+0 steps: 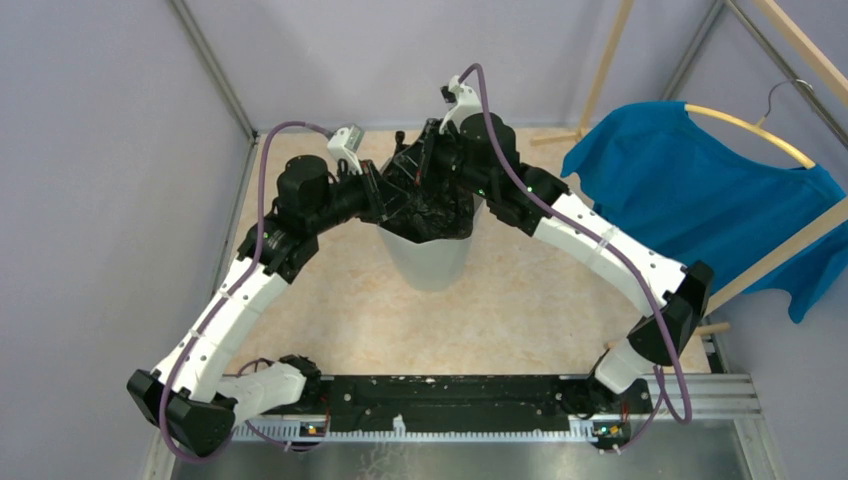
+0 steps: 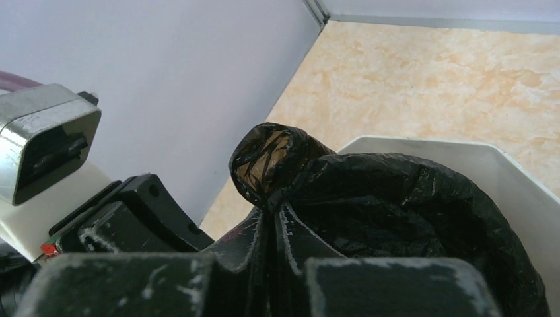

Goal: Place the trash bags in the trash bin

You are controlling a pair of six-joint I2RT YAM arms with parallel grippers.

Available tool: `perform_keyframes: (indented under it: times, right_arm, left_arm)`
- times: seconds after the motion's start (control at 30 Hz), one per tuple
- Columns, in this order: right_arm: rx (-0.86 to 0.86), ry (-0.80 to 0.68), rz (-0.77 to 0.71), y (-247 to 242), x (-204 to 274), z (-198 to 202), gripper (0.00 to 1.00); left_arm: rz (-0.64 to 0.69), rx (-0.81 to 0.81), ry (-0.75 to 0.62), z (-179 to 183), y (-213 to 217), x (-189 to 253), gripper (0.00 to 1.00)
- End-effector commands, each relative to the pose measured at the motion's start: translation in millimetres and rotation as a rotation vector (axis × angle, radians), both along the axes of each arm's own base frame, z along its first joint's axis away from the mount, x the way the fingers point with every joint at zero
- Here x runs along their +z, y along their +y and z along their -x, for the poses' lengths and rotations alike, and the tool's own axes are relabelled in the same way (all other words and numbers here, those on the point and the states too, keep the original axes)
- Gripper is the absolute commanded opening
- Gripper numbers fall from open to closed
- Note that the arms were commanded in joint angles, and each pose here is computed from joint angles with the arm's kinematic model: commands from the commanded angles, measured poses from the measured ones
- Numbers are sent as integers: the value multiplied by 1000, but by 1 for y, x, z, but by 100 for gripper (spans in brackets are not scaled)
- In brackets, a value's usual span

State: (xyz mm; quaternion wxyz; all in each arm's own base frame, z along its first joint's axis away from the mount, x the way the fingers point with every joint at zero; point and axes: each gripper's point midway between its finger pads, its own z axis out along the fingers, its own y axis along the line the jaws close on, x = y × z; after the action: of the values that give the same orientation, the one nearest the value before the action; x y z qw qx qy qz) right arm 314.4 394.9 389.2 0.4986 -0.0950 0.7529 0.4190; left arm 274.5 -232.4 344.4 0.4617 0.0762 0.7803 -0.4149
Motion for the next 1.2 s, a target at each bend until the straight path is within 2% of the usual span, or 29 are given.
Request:
perform_keyframes:
  times: [0.0,0.17,0.33,0.53,0.67,0.8,0.93,1.03,1.17]
  right_arm:
    - [43,-94,-41,-11,38,18,15]
    - [68,-173,136,-38,29,29,65]
    - [-76,-207,326,-98,26,30,81]
    - [-204,-135,375,-151,10,24,87]
    - [-216,-90,423,-148,-5,13,91]
    - [-141,-57,433,-138,-17,-6,90]
    - [145,-265,473,-101,-17,0,80]
    - [207,-435,459,-92,-16,0,79]
    - [270,-583,444,-81,1,3,79]
  left_arm:
    - [22,20,-71,-5,1,14,0]
    - [41,20,-115,7,8,14,0]
    - [90,6,-146,17,9,17,0]
    - [96,2,-150,23,11,18,0]
    - [101,2,-147,24,11,18,0]
    - [103,1,-138,26,11,17,0]
    - [108,-6,-136,27,10,18,0]
    - [110,-12,-136,29,10,19,0]
    - [106,-17,-145,32,12,21,0]
